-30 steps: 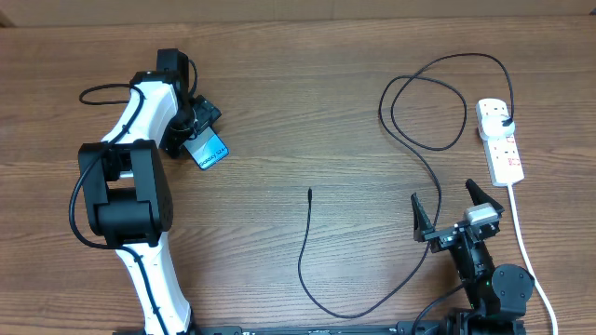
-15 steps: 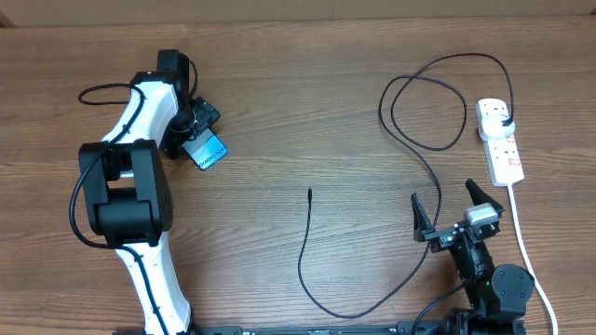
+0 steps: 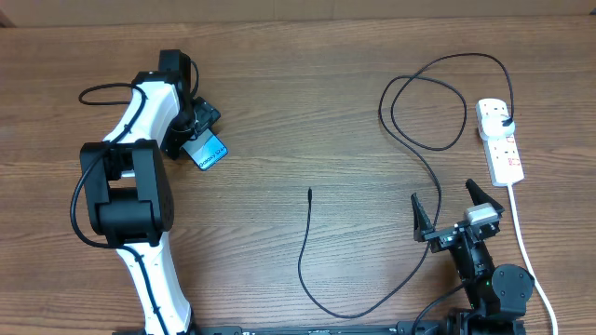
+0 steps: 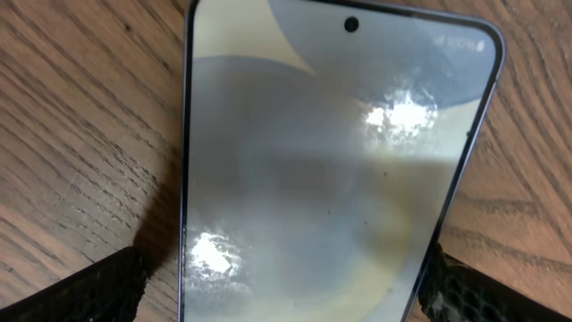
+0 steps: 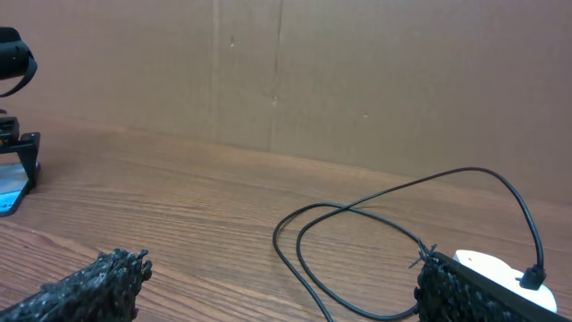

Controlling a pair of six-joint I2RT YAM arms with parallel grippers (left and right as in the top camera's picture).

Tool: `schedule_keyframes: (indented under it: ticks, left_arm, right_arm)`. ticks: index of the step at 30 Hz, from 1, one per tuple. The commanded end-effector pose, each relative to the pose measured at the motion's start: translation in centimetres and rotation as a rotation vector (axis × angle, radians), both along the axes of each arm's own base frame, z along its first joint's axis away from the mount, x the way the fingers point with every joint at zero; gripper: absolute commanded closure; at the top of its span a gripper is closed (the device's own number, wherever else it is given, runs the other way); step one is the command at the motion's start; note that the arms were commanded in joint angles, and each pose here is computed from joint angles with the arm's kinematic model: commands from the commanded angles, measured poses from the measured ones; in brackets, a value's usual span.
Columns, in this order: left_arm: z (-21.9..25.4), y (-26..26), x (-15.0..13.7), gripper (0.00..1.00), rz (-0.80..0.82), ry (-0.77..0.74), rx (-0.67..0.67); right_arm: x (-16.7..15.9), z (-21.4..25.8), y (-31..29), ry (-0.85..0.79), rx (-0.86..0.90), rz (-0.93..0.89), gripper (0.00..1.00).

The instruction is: Plug charger to phone and switch on socket

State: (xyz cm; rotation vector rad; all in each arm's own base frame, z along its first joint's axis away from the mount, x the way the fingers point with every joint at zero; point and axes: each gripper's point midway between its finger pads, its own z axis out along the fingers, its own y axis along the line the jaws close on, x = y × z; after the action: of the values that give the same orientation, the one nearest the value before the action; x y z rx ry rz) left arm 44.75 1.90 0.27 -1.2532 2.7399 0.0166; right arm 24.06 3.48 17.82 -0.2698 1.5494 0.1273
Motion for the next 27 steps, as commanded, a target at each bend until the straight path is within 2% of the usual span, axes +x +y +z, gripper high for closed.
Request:
schedule_keyframes:
  ticks: [1,27]
  left_arm:
    - [-2.48,-1.08,-1.14,0.0,0.011,0.066,-0.031]
    - [-2.5,-1.08,-1.77,0.0,0.011,0.092,-0.031]
  right_arm:
    - [-0.04,-0.16,0.19,-0.006,-0.004,0.01,0.0]
    - [-0.04,-0.16,0.19,-0.006,-0.004,0.01,0.0]
